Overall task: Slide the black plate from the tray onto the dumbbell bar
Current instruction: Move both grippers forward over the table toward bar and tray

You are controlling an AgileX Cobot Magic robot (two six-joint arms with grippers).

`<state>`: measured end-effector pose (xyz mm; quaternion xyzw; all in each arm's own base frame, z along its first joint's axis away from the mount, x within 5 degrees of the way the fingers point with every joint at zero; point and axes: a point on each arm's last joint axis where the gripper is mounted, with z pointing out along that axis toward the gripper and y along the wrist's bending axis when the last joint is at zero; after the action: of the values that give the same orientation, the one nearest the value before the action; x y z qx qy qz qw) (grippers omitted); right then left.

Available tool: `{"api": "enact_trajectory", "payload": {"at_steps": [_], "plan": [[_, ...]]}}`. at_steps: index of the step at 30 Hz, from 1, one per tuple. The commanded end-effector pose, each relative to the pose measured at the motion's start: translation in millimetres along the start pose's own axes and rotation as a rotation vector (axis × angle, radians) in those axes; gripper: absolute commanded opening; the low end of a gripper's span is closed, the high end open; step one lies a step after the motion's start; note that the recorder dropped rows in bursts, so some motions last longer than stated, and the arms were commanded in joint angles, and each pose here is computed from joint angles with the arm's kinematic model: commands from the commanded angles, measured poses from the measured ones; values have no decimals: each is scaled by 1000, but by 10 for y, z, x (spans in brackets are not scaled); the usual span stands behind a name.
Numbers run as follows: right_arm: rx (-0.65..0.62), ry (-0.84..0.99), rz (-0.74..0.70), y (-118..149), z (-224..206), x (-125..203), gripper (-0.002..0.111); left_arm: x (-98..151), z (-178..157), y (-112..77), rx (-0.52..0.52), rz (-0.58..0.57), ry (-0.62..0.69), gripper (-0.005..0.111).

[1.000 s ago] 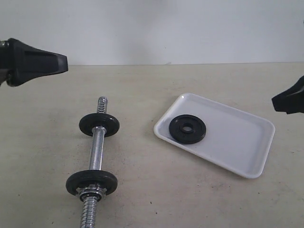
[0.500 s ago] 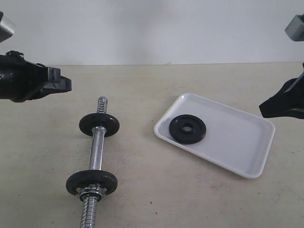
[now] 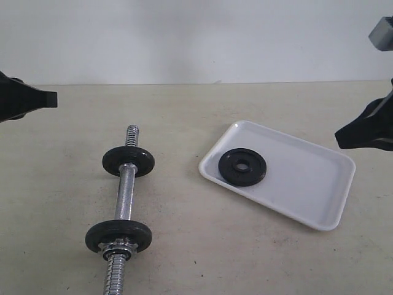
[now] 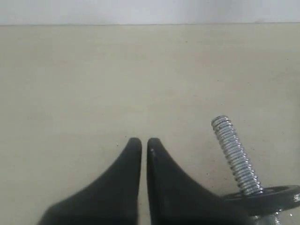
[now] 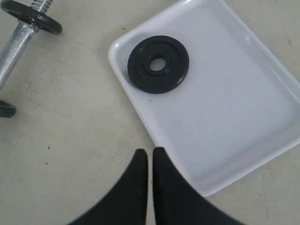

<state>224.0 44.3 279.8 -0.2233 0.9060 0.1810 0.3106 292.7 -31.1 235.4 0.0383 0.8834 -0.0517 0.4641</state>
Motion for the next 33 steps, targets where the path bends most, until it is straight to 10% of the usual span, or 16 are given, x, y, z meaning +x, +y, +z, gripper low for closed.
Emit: {"api": "enact_trajectory", "payload": {"at_steps": [1,11,28,33], "plan": [[3,-26,-2,3,-11,-37,0,16,-16,-38,32,24,5,4],[-56,-108,23,58,-22,-111,0,-83,-139,-425,469,258,-28,4],[-56,-108,23,58,-22,-111,0,-181,-158,-395,426,217,-114,4],[-54,-109,23,57,-22,-112,0,-342,-110,-122,100,137,-297,4]]}}
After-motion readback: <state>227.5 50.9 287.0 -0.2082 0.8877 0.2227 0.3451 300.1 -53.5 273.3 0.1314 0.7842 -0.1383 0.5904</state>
